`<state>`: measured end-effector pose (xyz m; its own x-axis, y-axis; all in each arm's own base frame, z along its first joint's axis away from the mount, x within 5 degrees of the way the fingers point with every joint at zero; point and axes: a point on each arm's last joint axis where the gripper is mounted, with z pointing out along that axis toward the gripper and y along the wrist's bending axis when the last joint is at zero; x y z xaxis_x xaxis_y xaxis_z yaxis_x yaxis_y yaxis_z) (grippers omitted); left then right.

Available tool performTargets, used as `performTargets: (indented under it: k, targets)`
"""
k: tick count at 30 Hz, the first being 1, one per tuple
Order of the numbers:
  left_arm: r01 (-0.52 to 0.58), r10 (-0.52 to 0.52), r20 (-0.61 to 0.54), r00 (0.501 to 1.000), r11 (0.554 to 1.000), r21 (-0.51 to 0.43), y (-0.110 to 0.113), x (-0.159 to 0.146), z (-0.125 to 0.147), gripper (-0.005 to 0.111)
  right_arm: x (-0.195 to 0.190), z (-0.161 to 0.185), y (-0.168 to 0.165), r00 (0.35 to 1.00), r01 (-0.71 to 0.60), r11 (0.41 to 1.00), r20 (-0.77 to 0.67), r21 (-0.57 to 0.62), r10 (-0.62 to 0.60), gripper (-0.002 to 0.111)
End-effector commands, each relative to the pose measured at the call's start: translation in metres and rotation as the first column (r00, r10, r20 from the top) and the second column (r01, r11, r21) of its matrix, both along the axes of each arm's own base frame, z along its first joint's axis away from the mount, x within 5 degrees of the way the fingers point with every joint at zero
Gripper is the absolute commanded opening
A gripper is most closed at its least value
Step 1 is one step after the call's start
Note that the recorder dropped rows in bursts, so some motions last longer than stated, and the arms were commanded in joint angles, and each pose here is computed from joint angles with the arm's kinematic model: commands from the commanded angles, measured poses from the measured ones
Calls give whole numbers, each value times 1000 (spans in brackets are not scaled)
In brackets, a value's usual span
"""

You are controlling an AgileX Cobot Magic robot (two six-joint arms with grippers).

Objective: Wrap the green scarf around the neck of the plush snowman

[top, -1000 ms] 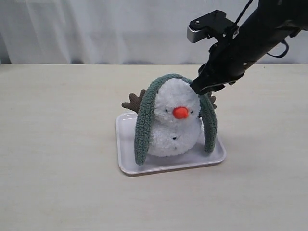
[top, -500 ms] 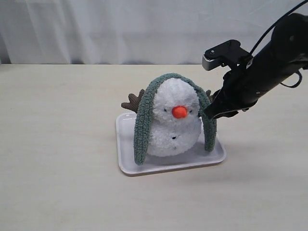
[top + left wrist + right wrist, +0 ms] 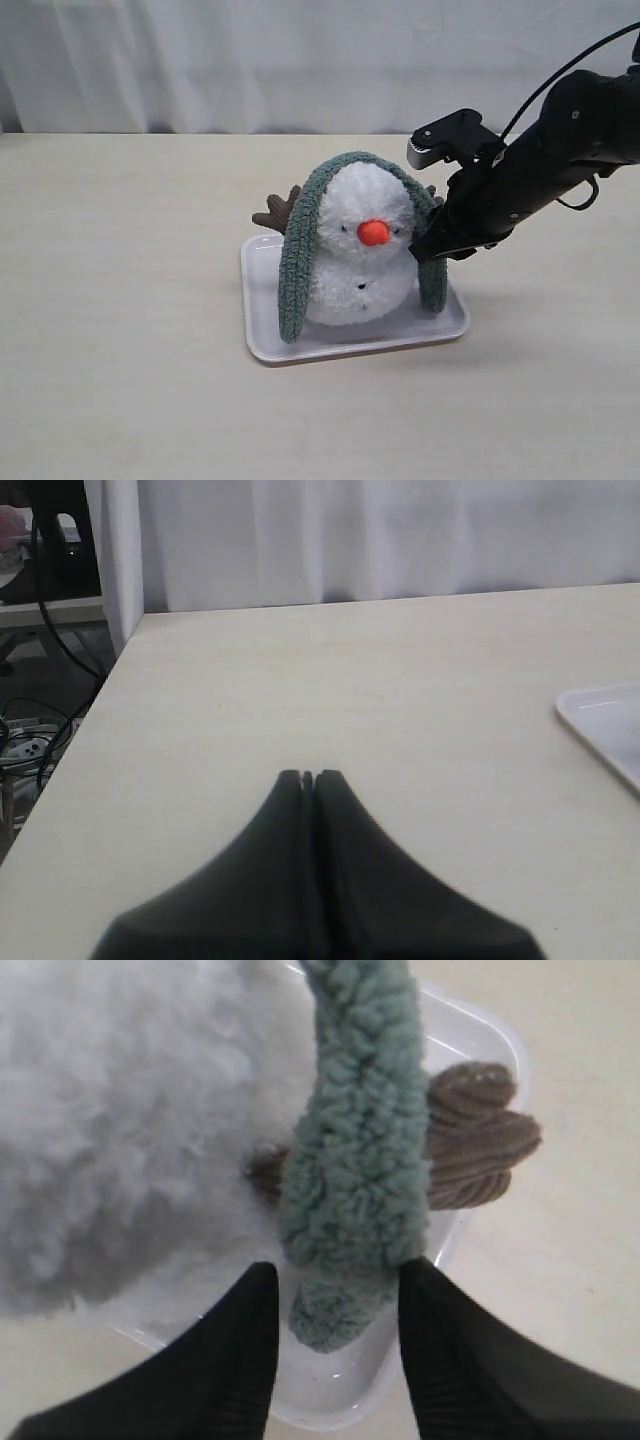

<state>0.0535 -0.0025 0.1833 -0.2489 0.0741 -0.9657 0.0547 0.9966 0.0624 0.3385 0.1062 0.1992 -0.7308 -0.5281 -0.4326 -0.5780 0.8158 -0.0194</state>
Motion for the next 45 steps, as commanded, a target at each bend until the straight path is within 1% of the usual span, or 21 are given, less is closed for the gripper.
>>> performTargets:
  k: [1,7,11,12,14,15,16,17,19,21,25,29,33,38,45]
  targets:
    - [-1,1,10,1000,1000,1,0,0,0,0,2,1,-2,1000,6,1000,16,-5,-6,38]
    - [-1,1,10,1000,1000,1,0,0,0,0,1,-4,-2,1000,7,1000,0,-6,-7,39]
    - [-1,1,10,1000,1000,1,0,0,0,0,3,-14,-1,999,12,1000,-30,-8,-12,54]
    - [-1,1,10,1000,1000,1,0,0,0,0,4,-16,-1,999,13,1000,-30,-8,-13,56]
    - [-1,1,10,1000,1000,1,0,0,0,0,6,-18,-1,999,23,1000,-22,-5,-24,50]
    - [-1,1,10,1000,1000,1,0,0,0,0,6,-18,-1,1000,22,1000,-16,-7,-22,37]
    - [-1,1,10,1000,1000,1,0,0,0,0,6,-18,-1,1000,22,1000,-16,-7,-22,30]
    - [-1,1,10,1000,1000,1,0,0,0,0,6,-17,-1,1000,22,1000,-16,-7,-22,17]
    - [-1,1,10,1000,1000,1,0,0,0,0,3,-13,0,999,11,1000,-30,-7,-11,4]
    - [-1,1,10,1000,1000,1,0,0,0,0,-1,-2,5,999,-8,1000,-49,0,8,4]
    - [-1,1,10,1000,1000,1,0,0,0,0,-11,14,12,987,-34,999,-155,34,39,4]
    - [-1,1,10,1000,1000,1,0,0,0,0,-19,18,11,972,23,999,-235,41,-13,4]
    - [-1,1,10,1000,1000,1,0,0,0,0,-15,9,16,962,73,994,-267,77,-50,4]
    - [-1,1,10,1000,1000,1,0,0,0,0,-9,-6,17,954,111,991,-287,73,-86,4]
    - [-1,1,10,1000,1000,1,0,0,0,0,-6,-8,18,959,106,991,-271,77,-82,4]
